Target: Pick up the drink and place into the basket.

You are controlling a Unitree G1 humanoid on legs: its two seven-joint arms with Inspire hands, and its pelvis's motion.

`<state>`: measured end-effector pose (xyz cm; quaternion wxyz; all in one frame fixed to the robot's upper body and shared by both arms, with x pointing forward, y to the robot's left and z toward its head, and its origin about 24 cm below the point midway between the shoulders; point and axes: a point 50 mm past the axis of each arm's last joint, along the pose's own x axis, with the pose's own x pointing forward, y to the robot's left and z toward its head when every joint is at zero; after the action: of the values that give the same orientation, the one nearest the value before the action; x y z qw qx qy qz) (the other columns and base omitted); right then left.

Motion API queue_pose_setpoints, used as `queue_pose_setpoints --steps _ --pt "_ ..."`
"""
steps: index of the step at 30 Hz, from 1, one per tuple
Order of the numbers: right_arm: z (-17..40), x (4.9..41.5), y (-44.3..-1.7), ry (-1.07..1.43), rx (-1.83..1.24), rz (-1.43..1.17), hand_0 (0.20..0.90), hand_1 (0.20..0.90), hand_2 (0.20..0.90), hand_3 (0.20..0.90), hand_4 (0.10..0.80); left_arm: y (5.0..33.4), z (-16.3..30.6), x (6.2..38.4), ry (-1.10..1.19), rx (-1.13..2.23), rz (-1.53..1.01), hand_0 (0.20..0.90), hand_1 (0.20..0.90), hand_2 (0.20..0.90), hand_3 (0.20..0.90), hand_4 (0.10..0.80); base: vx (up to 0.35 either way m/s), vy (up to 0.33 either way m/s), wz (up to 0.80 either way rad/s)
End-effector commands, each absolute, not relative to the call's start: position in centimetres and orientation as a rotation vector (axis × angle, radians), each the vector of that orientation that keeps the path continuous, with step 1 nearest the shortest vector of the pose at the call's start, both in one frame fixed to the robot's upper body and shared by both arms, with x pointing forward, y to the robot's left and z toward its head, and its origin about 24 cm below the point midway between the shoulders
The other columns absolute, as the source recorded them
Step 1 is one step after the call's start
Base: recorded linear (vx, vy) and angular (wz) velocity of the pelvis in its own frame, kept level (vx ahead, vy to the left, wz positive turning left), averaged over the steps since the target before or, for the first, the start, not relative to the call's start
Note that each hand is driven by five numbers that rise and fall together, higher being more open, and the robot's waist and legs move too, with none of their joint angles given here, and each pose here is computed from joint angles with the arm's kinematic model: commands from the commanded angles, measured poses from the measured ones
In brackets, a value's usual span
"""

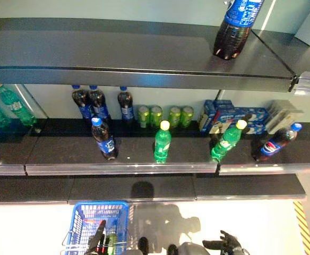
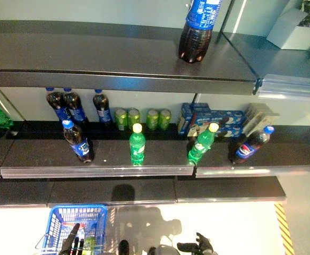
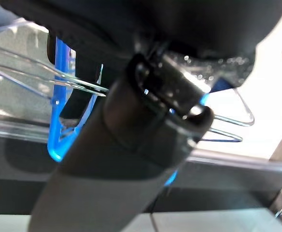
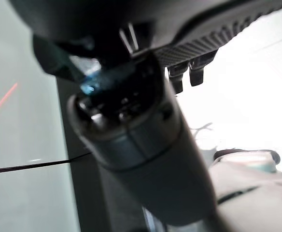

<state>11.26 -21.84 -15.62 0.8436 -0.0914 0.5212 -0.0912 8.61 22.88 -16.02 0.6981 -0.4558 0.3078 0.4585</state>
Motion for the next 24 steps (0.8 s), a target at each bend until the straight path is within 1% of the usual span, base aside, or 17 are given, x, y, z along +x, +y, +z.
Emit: queue_pose_setpoints --steps 1,3,5,7,8,12,14,17,19,23,24 --pt "-16.2 10.8 -19.8 1.13 -0.19 -0.115 0.9 0.9 0.9 0.9 0.8 24.6 -13.7 13.1 0.458 -0.947 0.864 0.3 0.3 0.3 0.2 0.1 0.005 -0.153 0.18" --pt "-16.2 10.8 -19.9 1.131 -0.196 -0.114 0.9 0.9 0.9 0.9 0.8 24.7 -13.6 13.3 0.461 -0.944 0.862 0.3 0.3 0.3 0.2 0.1 0.02 -0.228 0.1" --pt "-16.0 11.4 -19.9 1.128 -0.234 -0.05 0.9 0.9 0.9 0.9 0.8 25.6 -13.6 12.6 0.467 -0.936 0.905 0.3 0.3 0.3 0.2 0.1 0.044 -0.589 0.01" --pt "-15.9 11.8 -19.6 1.123 -0.283 0.021 0.9 0.9 0.9 0.9 0.8 25.8 -13.8 11.9 0.473 -0.934 0.943 0.3 0.3 0.3 0.2 0.1 0.026 -0.503 -0.12" --pt "-15.6 12.3 -19.4 1.079 -0.347 0.081 0.9 0.9 0.9 0.9 0.8 25.4 -13.9 11.7 0.477 -0.938 0.951 0.3 0.3 0.3 0.2 0.1 -0.013 -0.349 -0.08" --pt "-13.4 15.2 -18.3 0.872 -0.429 0.223 0.9 0.9 0.9 0.9 0.8 24.1 -14.3 10.9 0.529 -0.926 0.915 0.3 0.3 0.3 0.2 0.1 -0.022 -0.262 -0.03" --pt "-12.0 16.2 -18.0 0.784 -0.432 0.279 0.9 0.9 0.9 0.9 0.8 24.0 -14.3 10.7 0.535 -0.925 0.897 0.3 0.3 0.3 0.2 0.1 -0.031 -0.065 0.14" --pt "-11.2 16.6 -17.8 0.728 -0.438 0.32 0.9 0.9 0.9 0.9 0.8 24.0 -14.3 10.6 0.535 -0.928 0.889 0.3 0.3 0.3 0.2 0.1 -0.014 -0.008 0.3" --pt "-4.7 19.9 -17.0 0.417 -0.448 0.515 0.9 0.9 0.9 0.9 0.8 24.5 -14.1 9.8 0.546 -0.911 0.86 0.3 0.3 0.3 0.2 0.1 0.02 0.053 0.15" --pt "0.1 21.7 -16.7 0.213 -0.455 0.615 0.9 0.9 0.9 0.9 0.8 24.8 -14.1 9.1 0.55 -0.901 0.871 0.3 0.3 0.3 0.2 0.1 0.034 0.058 0.23" --pt "2.3 22.3 -16.8 0.131 -0.452 0.634 0.9 0.9 0.9 0.9 0.8 24.9 -14.1 9.0 0.551 -0.896 0.877 0.3 0.3 0.3 0.2 0.1 0.048 0.11 -0.08"
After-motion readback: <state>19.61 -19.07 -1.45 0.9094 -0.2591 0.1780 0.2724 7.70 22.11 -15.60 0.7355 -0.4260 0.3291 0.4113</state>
